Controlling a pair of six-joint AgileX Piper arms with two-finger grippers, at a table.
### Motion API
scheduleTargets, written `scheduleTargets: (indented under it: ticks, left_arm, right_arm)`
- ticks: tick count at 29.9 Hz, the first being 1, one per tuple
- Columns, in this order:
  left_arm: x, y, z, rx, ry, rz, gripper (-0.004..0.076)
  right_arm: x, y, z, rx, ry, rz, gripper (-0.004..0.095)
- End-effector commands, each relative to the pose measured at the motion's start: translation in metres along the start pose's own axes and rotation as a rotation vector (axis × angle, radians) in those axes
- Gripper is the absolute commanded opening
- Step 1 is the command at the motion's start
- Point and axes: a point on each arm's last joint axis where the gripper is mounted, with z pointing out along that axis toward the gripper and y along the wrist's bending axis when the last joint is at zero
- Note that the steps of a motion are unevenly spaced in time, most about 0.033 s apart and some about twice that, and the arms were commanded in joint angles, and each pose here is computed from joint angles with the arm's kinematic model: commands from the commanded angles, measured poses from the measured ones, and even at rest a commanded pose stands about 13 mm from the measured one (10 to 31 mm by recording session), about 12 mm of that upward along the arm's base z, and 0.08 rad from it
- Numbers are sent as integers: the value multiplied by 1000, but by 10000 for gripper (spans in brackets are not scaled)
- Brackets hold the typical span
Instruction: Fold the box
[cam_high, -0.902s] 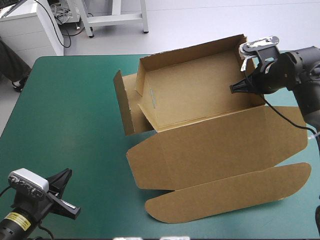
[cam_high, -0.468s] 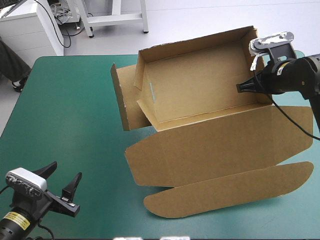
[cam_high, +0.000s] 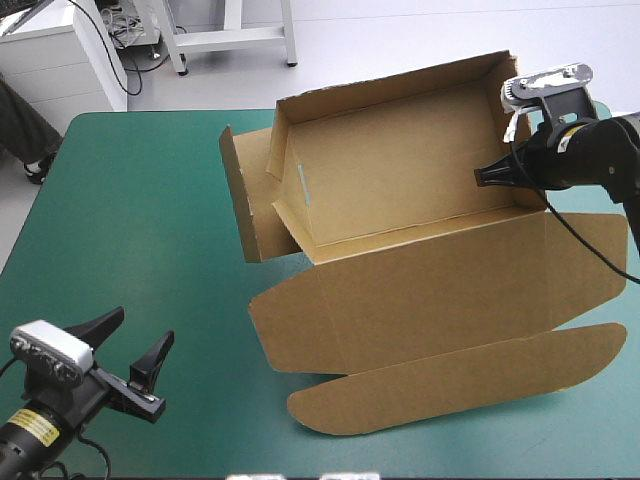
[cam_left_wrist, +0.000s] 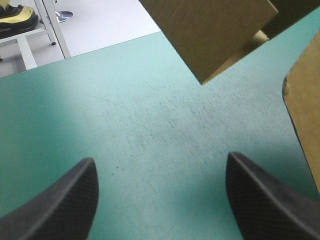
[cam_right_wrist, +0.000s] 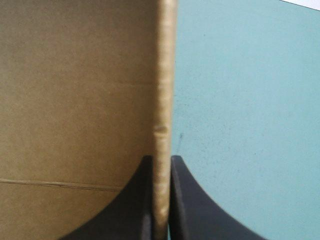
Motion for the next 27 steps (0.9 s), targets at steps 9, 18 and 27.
scheduleTargets:
  ticks: [9,18,27]
  left_arm:
    - [-86,21,75,-153,48,-116,496]
    - [-113,33,134,-230,209,-57,493]
    - [-110,94,147,-356,265,-213,407]
  right_arm:
    - [0,-2,-21,-6,-51,23,-20]
    - [0,-1,-21,-12,-52,25,-20]
    - [0,-1,-21,-13,-52,21,-20]
